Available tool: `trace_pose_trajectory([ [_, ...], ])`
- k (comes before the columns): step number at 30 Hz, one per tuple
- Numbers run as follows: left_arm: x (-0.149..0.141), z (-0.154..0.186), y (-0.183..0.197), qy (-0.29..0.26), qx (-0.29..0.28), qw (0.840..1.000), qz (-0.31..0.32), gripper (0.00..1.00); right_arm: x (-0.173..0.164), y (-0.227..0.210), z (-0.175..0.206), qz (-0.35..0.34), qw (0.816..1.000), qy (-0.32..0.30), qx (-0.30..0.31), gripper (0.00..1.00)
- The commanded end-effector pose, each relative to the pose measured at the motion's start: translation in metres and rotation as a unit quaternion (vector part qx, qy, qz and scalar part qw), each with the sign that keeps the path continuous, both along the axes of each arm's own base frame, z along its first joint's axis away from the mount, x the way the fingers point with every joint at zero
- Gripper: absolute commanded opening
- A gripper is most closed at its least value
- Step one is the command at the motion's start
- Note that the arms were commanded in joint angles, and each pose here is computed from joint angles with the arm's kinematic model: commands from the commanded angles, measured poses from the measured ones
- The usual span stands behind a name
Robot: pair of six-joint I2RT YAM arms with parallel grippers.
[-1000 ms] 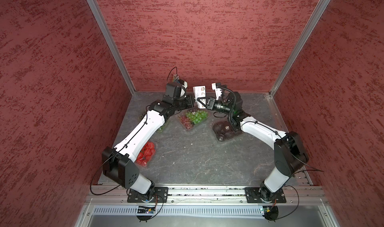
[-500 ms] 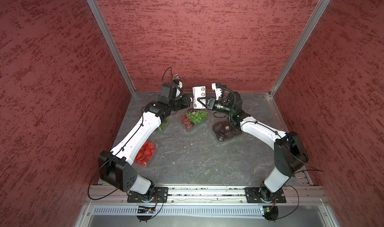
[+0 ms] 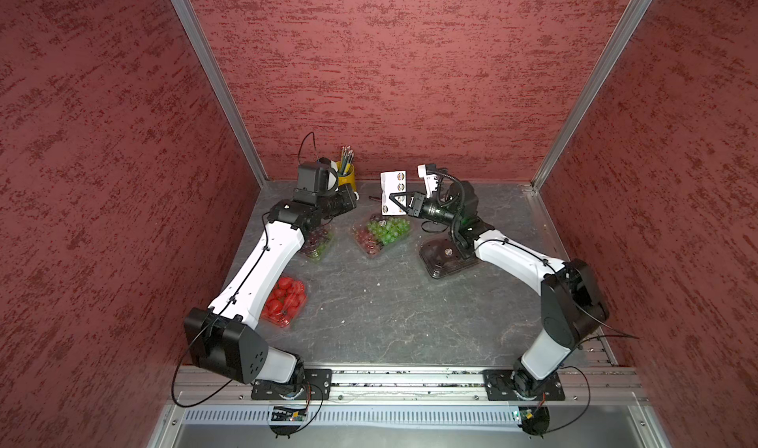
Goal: Label fruit boxes
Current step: Stick the label on the fruit box.
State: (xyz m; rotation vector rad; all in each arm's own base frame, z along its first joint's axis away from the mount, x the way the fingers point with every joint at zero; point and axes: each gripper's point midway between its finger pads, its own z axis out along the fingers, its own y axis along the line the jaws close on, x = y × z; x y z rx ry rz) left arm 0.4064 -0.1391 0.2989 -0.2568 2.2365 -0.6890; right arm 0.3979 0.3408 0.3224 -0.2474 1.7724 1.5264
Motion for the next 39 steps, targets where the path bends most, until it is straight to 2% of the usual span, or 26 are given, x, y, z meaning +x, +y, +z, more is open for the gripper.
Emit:
trace_pose_trajectory([
  [1,-0.012,-0.016,0.034,0.037,0.032,0.998,0.036,0.0,-0.002,0.001,0.016,-0.003,1.0,-0.025,0.004,0.0],
  [7,-0.033,-0.038,0.095,0.101,0.062,0.986,0.119,0.0,-0.004,0.001,0.013,0.0,1.0,-0.031,0.001,0.0],
  [11,-0.054,-0.055,0.128,0.147,0.082,0.969,0.178,0.0,-0.004,0.002,0.011,0.004,0.999,-0.033,0.002,0.0],
  [18,-0.102,-0.089,0.179,0.244,0.096,0.924,0.278,0.0,-0.003,0.006,0.012,0.015,0.999,-0.036,0.002,0.0],
  [26,-0.146,-0.111,0.215,0.319,0.136,0.873,0.344,0.0,0.002,0.012,0.013,0.027,0.999,-0.03,0.004,0.0],
  [30,-0.164,-0.114,0.228,0.344,0.165,0.848,0.369,0.0,0.005,0.014,0.012,0.028,0.999,-0.024,0.006,0.0],
  [33,-0.179,-0.117,0.238,0.365,0.185,0.823,0.394,0.0,0.008,0.017,0.01,0.029,0.999,-0.018,0.003,0.0],
  [37,-0.191,-0.12,0.241,0.382,0.191,0.807,0.408,0.0,0.013,0.019,0.01,0.027,0.999,-0.016,-0.009,0.0],
  [39,-0.199,-0.119,0.244,0.39,0.191,0.793,0.428,0.0,0.015,0.02,0.012,0.026,0.999,-0.015,-0.015,0.0],
])
